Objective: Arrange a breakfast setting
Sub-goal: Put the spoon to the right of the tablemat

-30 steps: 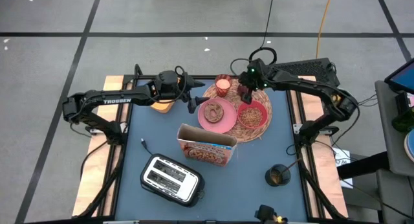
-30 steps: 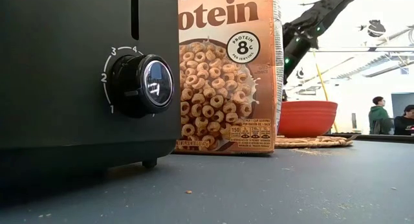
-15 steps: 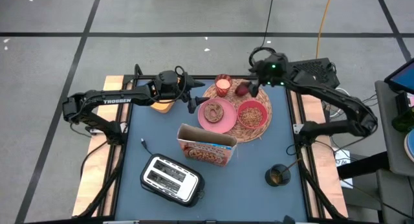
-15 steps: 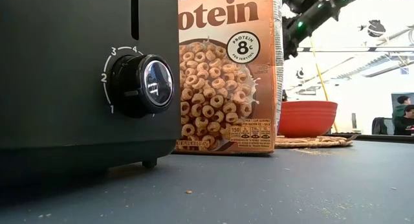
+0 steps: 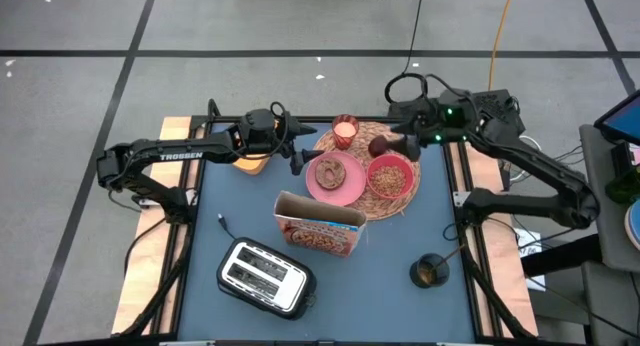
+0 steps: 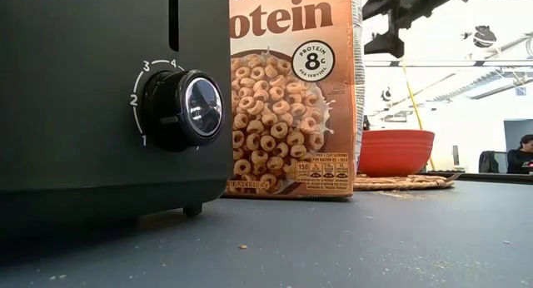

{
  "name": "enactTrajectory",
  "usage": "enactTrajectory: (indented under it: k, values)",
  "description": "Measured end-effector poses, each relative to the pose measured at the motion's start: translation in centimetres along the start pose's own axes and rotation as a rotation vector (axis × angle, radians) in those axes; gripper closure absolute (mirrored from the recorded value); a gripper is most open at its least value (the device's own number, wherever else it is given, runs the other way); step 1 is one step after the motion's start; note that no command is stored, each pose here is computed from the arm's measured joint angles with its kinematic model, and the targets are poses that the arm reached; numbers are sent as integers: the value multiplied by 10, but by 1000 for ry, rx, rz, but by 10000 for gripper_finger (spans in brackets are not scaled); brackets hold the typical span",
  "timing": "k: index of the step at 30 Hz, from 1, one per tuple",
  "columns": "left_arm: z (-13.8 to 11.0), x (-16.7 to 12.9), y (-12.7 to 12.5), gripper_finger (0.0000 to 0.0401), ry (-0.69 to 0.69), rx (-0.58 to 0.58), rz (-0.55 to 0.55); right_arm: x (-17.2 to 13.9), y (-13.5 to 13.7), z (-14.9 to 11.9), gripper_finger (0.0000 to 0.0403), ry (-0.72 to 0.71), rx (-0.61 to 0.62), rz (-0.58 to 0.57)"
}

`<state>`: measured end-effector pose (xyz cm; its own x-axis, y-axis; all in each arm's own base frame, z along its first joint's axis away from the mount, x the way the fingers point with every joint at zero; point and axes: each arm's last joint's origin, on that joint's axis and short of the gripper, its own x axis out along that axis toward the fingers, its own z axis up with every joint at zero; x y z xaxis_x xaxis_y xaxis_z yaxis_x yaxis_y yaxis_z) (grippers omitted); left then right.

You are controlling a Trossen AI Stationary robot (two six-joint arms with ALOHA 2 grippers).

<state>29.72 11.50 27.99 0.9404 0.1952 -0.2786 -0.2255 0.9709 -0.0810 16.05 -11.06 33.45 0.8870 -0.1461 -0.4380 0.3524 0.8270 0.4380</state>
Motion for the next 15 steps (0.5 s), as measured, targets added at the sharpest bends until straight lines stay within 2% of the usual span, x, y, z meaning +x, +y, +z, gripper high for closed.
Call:
enactTrajectory:
  k: [8, 11, 15]
  values:
    - [0, 0, 0, 38, 0, -1, 0, -20, 23, -22, 54, 120, 46, 53]
    - [0, 0, 0, 38, 0, -10, 0, -28, 26, -35, 60, 206, 68, 46]
    - [0, 0, 0, 38, 0, -25, 0, -41, 29, -53, 66, 350, 156, 12]
